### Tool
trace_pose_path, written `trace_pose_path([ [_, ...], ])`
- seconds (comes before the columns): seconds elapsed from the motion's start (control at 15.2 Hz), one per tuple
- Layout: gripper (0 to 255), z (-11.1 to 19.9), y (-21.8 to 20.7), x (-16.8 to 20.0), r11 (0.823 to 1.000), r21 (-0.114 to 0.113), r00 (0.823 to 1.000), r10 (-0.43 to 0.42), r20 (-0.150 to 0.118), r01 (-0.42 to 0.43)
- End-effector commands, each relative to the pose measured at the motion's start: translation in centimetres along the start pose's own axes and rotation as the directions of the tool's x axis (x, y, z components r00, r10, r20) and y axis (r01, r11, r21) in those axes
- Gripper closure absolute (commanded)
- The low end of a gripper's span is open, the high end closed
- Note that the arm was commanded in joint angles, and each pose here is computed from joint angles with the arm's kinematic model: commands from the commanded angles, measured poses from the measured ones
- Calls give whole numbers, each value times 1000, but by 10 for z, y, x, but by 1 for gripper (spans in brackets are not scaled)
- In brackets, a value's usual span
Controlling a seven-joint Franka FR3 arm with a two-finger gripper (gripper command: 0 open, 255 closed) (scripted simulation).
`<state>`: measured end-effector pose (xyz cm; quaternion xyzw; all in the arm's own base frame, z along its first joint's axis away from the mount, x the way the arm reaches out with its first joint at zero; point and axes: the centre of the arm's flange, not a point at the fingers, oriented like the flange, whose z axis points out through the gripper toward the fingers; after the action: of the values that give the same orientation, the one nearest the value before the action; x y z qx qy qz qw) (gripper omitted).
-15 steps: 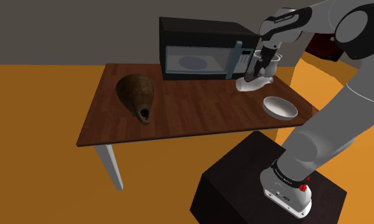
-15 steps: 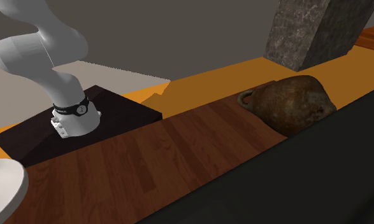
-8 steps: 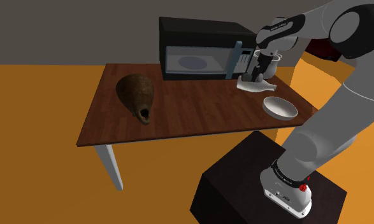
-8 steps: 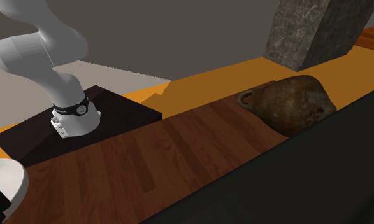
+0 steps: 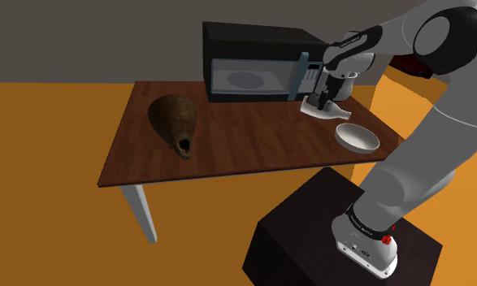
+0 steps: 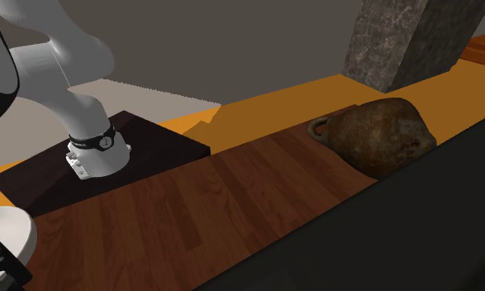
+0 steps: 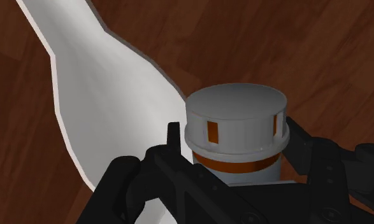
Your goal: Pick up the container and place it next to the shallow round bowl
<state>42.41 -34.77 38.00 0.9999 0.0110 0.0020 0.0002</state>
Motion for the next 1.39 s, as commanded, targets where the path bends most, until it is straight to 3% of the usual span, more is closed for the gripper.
trace_pose_path([
  [0.0,255,2,0,0,1000,-1,1000,1,0,-1],
  [0.2,255,2,0,0,1000,-1,1000,1,0,-1],
  [0.26,0,2,1,1,1000,-1,1000,1,0,-1],
  [0.59,0,2,0,0,1000,-1,1000,1,0,-1],
  [0.86,0,-48,0,0,1000,-1,1000,1,0,-1],
  [1.32,0,-48,0,0,1000,-1,1000,1,0,-1],
])
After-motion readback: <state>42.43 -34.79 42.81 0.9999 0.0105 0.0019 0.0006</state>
